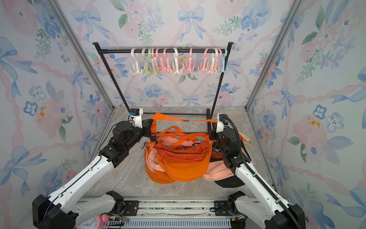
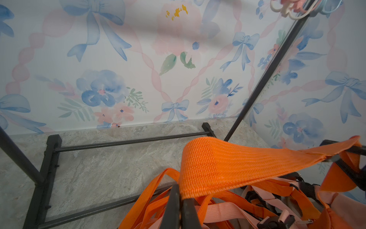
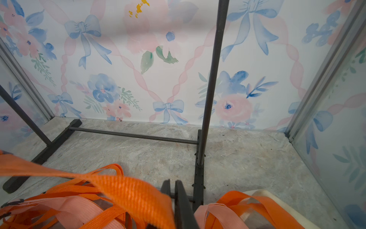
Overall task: Take the bag off the hook
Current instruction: Place the bag inside the bag.
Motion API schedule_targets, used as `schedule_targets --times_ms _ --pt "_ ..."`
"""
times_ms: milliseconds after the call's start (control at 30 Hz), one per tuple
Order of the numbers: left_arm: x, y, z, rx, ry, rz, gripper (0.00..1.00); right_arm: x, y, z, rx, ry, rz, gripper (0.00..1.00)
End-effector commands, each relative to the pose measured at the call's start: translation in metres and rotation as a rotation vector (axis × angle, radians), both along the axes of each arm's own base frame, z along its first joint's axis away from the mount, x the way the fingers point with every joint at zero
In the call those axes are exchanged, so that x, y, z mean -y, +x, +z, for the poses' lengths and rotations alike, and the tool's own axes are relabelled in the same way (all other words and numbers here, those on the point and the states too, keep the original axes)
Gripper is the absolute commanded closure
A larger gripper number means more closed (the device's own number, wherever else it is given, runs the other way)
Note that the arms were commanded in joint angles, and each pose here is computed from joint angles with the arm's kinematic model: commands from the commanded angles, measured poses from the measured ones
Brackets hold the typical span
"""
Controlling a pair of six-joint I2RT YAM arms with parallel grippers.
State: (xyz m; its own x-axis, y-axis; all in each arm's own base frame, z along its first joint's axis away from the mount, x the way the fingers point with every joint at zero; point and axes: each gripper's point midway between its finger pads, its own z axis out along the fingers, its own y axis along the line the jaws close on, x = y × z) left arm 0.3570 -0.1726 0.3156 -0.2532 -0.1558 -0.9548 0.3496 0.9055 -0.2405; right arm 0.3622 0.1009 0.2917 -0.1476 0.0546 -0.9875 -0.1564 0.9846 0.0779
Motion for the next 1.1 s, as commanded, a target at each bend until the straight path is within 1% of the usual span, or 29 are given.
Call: schedule_targets --times_ms 0,100,300,367,400,433,467,500,533,600,633,700,800,833,900,1067 --pt "-0.006 0.015 -0.004 0.018 -0.043 0.073 1.00 0.009 0.012 -0.003 0.024 0.070 -0.042 0.87" --pt "-0.006 0.026 -0.018 -0.005 -0.026 0.107 1.00 0.012 0.018 -0.015 0.006 0.073 -0.055 0.82" --pt "-0.008 0.044 -0.048 -0.066 0.013 0.164 0.99 0.020 0.026 -0.036 -0.033 0.098 -0.068 0.68" --pt "-0.008 0.048 -0.056 -0.082 0.023 0.171 0.93 0.024 0.027 -0.039 -0.038 0.103 -0.073 0.60" --pt "-0.008 0.049 -0.059 -0.088 0.027 0.174 0.88 0.025 0.027 -0.041 -0.043 0.106 -0.076 0.55" --pt "-0.007 0.051 -0.061 -0.093 0.030 0.170 0.80 0.027 0.028 -0.042 -0.045 0.108 -0.080 0.50" --pt "-0.004 0.051 -0.061 -0.094 0.033 0.160 0.73 0.028 0.029 -0.044 -0.050 0.110 -0.079 0.43" --pt "-0.002 0.052 -0.063 -0.098 0.036 0.151 0.66 0.028 0.029 -0.045 -0.055 0.114 -0.077 0.34" --pt "-0.002 0.053 -0.063 -0.099 0.036 0.149 0.61 0.028 0.030 -0.044 -0.059 0.117 -0.072 0.28" --pt "-0.002 0.053 -0.061 -0.098 0.035 0.150 0.53 0.027 0.031 -0.045 -0.067 0.120 -0.064 0.18" --pt "-0.002 0.053 -0.061 -0.100 0.033 0.151 0.50 0.028 0.031 -0.043 -0.066 0.122 -0.064 0.15" --pt "-0.004 0.052 -0.057 -0.099 0.032 0.158 0.40 0.030 0.030 -0.041 -0.063 0.128 -0.070 0.10" --pt "-0.009 0.048 -0.048 -0.094 0.031 0.170 0.21 0.037 0.028 -0.034 -0.057 0.138 -0.092 0.03" --pt "-0.011 0.046 -0.044 -0.087 0.028 0.175 0.19 0.038 0.027 -0.032 -0.057 0.138 -0.095 0.02" --pt "-0.016 0.041 -0.037 -0.075 0.028 0.185 0.18 0.042 0.025 -0.027 -0.061 0.134 -0.108 0.00" --pt "-0.026 0.029 -0.022 -0.056 0.023 0.200 0.17 0.053 0.017 -0.028 -0.136 0.072 -0.148 0.02"
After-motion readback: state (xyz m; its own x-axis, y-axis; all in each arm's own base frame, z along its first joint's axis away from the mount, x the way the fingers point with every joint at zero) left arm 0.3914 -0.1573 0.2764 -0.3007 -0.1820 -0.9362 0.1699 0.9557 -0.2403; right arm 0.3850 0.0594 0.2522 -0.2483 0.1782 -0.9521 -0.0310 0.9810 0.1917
